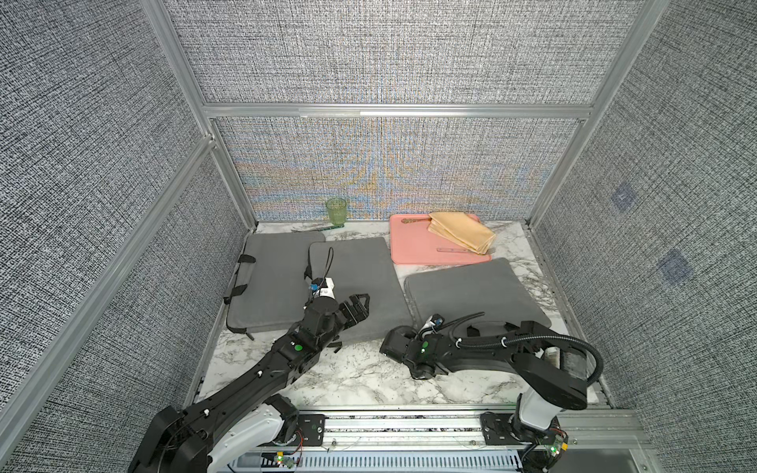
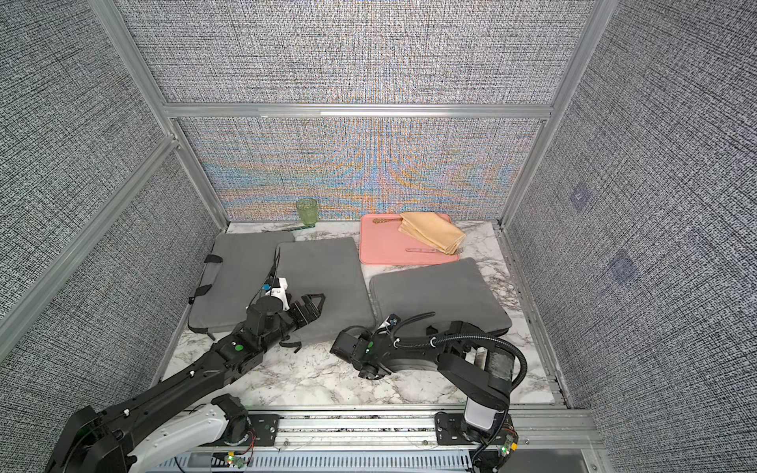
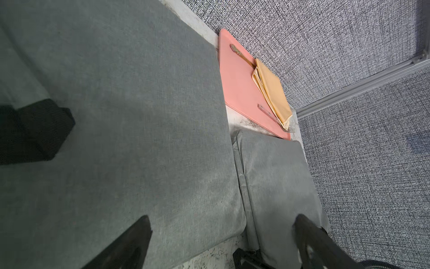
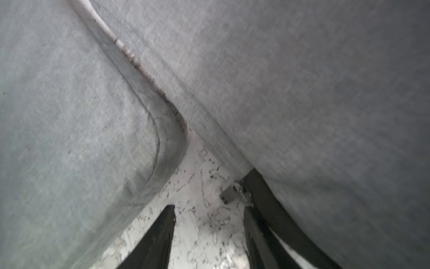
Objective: Put the mouse into the laptop bag
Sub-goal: Zip the zipper on the zippered laptop bag.
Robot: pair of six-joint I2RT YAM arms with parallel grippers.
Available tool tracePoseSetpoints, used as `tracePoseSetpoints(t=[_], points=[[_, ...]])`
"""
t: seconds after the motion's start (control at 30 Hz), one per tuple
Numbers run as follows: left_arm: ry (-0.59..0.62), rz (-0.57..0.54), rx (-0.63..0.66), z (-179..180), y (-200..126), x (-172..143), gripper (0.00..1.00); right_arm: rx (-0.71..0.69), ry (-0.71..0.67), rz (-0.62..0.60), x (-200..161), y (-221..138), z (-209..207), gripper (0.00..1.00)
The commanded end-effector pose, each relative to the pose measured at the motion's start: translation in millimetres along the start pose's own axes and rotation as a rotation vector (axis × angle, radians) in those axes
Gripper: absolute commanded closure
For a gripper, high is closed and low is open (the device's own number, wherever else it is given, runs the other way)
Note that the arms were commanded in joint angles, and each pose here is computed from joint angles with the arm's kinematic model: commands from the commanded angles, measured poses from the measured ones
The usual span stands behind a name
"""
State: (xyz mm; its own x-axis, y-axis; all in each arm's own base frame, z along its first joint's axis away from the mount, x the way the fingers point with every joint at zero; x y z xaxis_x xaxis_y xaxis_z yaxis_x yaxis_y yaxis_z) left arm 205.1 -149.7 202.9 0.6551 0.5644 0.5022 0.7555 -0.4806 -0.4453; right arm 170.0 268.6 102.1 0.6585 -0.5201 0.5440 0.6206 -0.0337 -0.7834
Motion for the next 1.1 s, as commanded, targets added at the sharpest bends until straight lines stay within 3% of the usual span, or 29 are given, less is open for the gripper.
tracePoseSetpoints(t=[0.0, 0.23, 0.37, 0.57, 0.77, 0.93, 1.07], points=[[0.002, -0.017, 0.007, 2, -3, 1, 0.04, -0.065, -0.045, -0.058, 5, 5, -9, 0.49], [0.0, -0.022, 0.001, 0, -5, 2, 0.04, -0.08, -0.042, -0.016, 6, 26, -15, 0.54], [-0.002, -0.025, 0.002, 0, -3, 3, 0.04, -0.07, -0.06, 0.0, 7, 31, -12, 0.76], [-0.006, 0.001, -0.007, -4, 4, 2, 0.04, 0.002, -0.127, 0.036, 10, 26, 2, 0.95], [-0.026, 0.058, -0.018, -8, 16, -2, 0.04, 0.101, -0.165, 0.098, 16, 7, 6, 1.0], [-0.05, 0.224, -0.077, -14, 34, -20, 0.06, 0.164, -0.197, 0.147, 23, -9, 7, 1.0], [-0.067, 0.352, -0.143, -27, 53, -52, 0.06, 0.219, -0.215, 0.195, 22, -15, 8, 1.0]])
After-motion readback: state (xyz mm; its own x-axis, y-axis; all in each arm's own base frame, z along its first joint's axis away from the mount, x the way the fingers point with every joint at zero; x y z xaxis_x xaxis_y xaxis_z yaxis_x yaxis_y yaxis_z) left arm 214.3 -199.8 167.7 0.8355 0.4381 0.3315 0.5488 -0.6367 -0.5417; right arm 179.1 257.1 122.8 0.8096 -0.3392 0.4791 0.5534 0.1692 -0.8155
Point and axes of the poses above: each gripper's point midway between its finger pads, its own y axis out along the fingers, its own z axis along the line the jaws close on, x = y × z, the point moved 9 cm from there along -y, back along the fingers, and after that the axes turned 5 degrees about -y, right-handed, at the moved point
